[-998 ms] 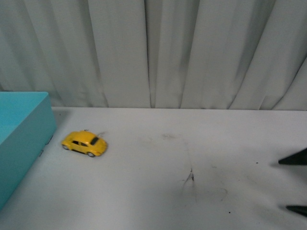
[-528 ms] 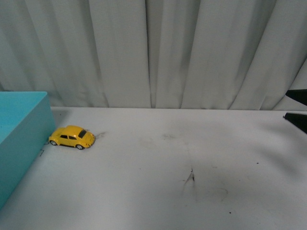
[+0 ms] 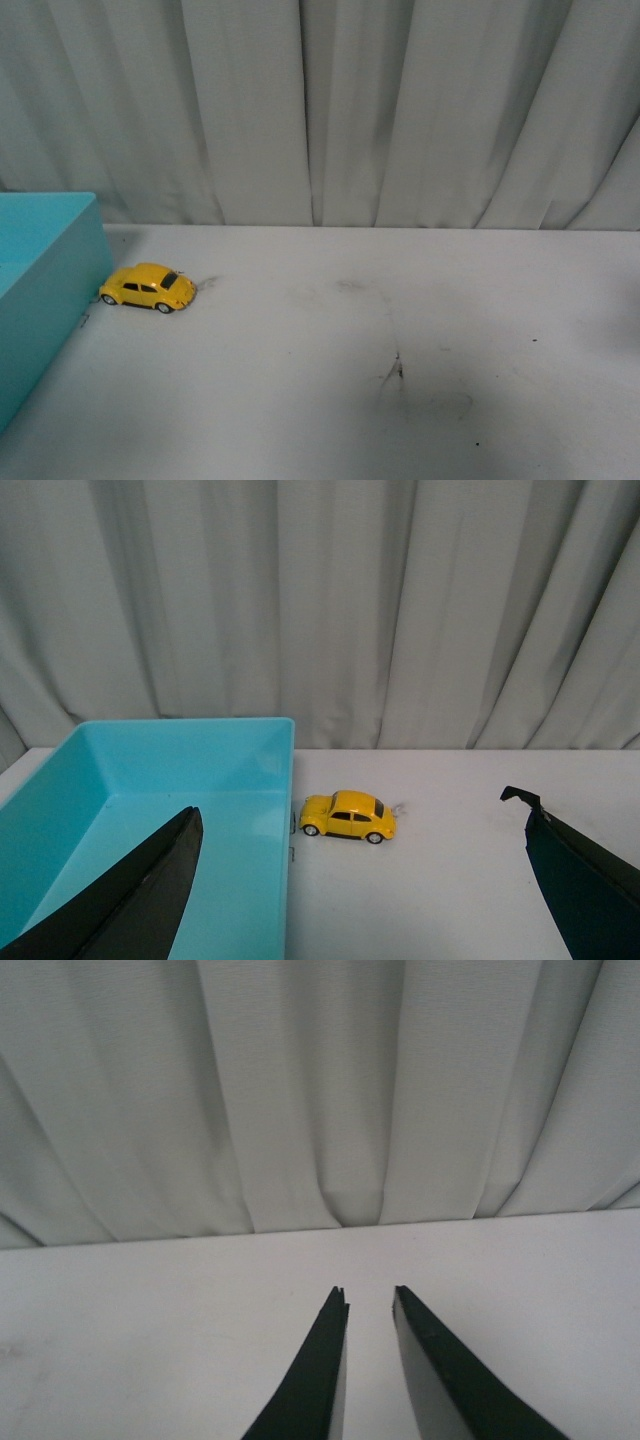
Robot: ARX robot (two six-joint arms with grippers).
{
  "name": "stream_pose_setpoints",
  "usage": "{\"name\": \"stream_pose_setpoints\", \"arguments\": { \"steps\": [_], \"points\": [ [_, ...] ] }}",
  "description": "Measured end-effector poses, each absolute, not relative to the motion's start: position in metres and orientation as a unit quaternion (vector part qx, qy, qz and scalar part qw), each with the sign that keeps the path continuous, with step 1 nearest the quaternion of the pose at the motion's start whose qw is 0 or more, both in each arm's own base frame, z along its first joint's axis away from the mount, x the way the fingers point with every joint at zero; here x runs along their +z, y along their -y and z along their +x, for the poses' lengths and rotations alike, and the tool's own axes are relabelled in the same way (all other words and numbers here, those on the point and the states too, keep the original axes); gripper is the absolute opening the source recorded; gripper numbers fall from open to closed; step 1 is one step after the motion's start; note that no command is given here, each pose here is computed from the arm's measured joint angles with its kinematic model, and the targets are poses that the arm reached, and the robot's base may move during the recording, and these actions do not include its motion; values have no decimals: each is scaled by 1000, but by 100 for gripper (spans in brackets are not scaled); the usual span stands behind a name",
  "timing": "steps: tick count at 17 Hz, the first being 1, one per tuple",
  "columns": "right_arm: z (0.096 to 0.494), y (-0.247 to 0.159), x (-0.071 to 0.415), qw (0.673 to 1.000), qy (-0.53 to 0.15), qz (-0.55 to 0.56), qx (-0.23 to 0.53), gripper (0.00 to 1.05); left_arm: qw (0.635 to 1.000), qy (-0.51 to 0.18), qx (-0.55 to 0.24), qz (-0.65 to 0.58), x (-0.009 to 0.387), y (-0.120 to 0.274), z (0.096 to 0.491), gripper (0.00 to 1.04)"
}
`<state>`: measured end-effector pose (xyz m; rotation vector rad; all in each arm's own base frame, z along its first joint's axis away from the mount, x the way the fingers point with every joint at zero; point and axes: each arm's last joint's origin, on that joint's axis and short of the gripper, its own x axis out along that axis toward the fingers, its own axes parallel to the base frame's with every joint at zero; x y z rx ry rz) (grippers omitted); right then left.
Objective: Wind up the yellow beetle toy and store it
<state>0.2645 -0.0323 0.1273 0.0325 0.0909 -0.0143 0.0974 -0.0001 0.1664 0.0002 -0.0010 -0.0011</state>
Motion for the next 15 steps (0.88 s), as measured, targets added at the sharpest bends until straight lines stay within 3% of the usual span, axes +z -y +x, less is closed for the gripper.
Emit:
{"name": "stream_pose_setpoints", "arguments": {
  "steps": [2, 15],
  "points": [
    [242, 21, 140, 1000, -20, 3, 2, 1, 1000, 0, 0, 0, 166, 0, 97, 98],
    [150, -1, 165, 1000, -3, 1, 3, 2, 1000, 0, -1, 0, 166, 0, 97, 98]
  ]
}}
